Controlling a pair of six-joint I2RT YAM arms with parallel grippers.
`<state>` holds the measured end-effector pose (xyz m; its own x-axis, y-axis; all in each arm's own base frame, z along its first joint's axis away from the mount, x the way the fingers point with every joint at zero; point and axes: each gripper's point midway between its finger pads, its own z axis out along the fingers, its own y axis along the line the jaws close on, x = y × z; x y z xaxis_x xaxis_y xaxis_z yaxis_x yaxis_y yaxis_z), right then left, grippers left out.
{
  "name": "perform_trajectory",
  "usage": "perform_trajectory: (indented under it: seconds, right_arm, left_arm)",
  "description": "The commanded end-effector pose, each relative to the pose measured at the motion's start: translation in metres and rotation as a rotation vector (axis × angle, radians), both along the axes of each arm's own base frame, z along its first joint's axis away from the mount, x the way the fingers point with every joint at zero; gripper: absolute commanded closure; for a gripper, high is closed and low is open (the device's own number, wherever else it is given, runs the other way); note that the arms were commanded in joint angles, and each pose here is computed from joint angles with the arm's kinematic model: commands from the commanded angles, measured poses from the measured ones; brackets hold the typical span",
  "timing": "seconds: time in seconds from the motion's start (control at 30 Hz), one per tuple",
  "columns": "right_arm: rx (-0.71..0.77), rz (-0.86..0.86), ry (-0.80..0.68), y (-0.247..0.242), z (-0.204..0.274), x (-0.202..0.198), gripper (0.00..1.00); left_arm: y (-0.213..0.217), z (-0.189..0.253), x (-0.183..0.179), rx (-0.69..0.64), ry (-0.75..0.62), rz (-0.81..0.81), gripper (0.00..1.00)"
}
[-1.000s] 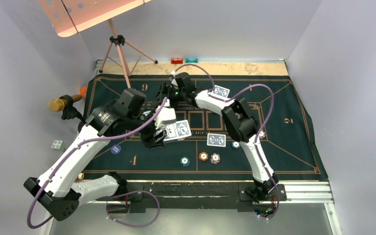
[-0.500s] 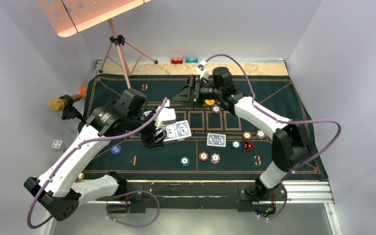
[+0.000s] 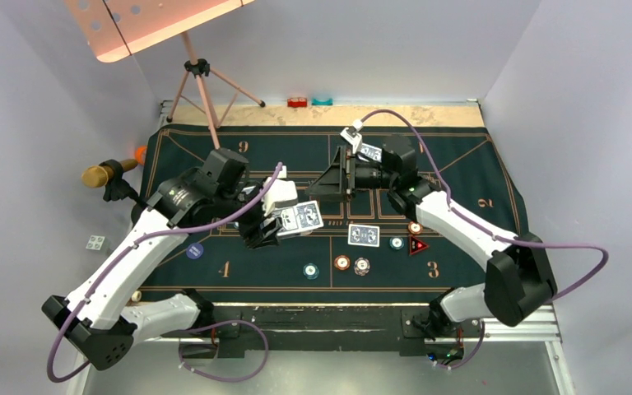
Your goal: Distribute texas hold em gaming equipment
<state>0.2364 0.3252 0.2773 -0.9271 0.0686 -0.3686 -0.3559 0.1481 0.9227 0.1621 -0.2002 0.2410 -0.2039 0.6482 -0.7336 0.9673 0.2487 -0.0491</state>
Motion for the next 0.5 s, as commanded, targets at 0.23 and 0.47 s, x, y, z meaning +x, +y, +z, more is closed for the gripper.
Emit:
perform_trajectory:
  seconds: [0.23,0.47]
  right_arm:
    - [0.011,0.128,-0.022,0.024,-0.007,-0.042,0.01]
    - [0.018,0.133,0.015,0.021,-0.016,-0.046,0.25]
  left_arm:
    - [-0.013,0.023,0.015,-0.071,-0.048,0.017,1.00]
    - [-0.012,0.025,0.015,-0.072,-0.056,0.020,1.00]
